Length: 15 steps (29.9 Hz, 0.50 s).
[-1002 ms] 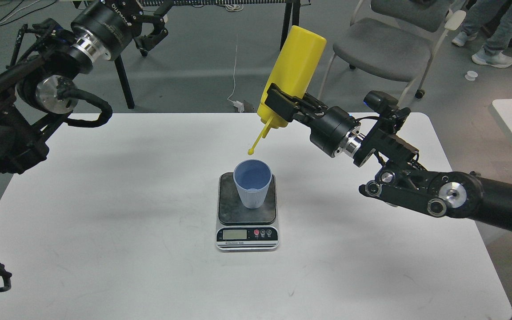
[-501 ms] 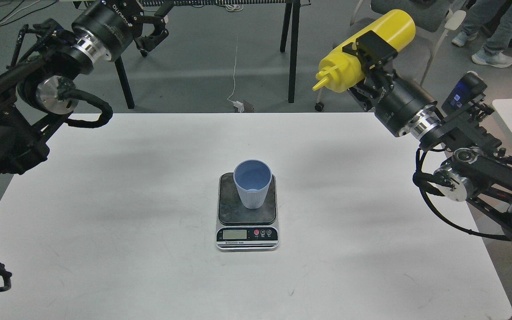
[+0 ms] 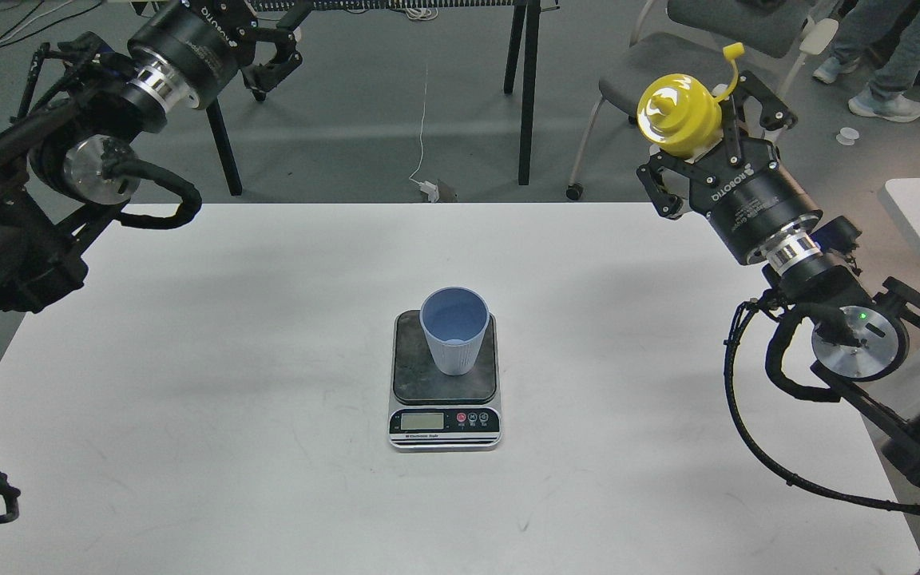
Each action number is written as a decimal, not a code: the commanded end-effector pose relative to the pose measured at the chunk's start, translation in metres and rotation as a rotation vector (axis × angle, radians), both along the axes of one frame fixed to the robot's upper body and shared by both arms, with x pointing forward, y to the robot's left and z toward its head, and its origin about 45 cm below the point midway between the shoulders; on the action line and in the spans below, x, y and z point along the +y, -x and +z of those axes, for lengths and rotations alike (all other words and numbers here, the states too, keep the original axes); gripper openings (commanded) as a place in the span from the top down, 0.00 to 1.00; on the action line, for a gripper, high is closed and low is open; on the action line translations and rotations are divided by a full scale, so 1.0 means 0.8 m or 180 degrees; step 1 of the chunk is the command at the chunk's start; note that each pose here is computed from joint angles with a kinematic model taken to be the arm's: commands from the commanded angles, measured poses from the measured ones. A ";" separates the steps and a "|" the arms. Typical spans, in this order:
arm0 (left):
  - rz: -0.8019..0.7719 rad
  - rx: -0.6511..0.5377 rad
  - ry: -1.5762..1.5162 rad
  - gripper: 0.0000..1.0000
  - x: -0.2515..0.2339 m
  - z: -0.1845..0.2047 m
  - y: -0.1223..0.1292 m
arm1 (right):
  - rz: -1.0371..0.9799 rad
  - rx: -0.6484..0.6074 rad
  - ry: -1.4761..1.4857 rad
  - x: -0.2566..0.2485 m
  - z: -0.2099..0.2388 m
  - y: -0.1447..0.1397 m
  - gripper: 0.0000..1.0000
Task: Pour seasoning into cup on scale with both arms
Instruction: 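Turn the bottle upright and move it back toward its spot, then lower the yellow bottle onto the table beside the scale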
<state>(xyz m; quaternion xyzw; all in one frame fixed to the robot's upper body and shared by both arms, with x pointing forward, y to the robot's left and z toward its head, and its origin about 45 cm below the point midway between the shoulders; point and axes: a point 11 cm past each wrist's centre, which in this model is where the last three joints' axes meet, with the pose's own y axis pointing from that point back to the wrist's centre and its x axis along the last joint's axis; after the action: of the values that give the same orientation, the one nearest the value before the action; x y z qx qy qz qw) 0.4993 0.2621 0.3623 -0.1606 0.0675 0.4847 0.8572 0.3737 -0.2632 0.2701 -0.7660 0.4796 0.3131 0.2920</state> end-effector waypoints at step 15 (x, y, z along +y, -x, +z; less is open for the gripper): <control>-0.0005 0.0040 -0.0076 0.01 0.001 -0.007 0.002 | -0.0200 0.0644 -0.1428 0.006 -0.138 0.077 0.75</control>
<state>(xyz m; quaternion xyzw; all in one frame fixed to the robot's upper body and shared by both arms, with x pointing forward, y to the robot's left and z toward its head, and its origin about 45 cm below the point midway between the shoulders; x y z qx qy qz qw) 0.4980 0.2621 0.3557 -0.1486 0.0677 0.4852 0.8590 0.3174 -0.2595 0.1827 -0.6587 0.4312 0.4586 0.4121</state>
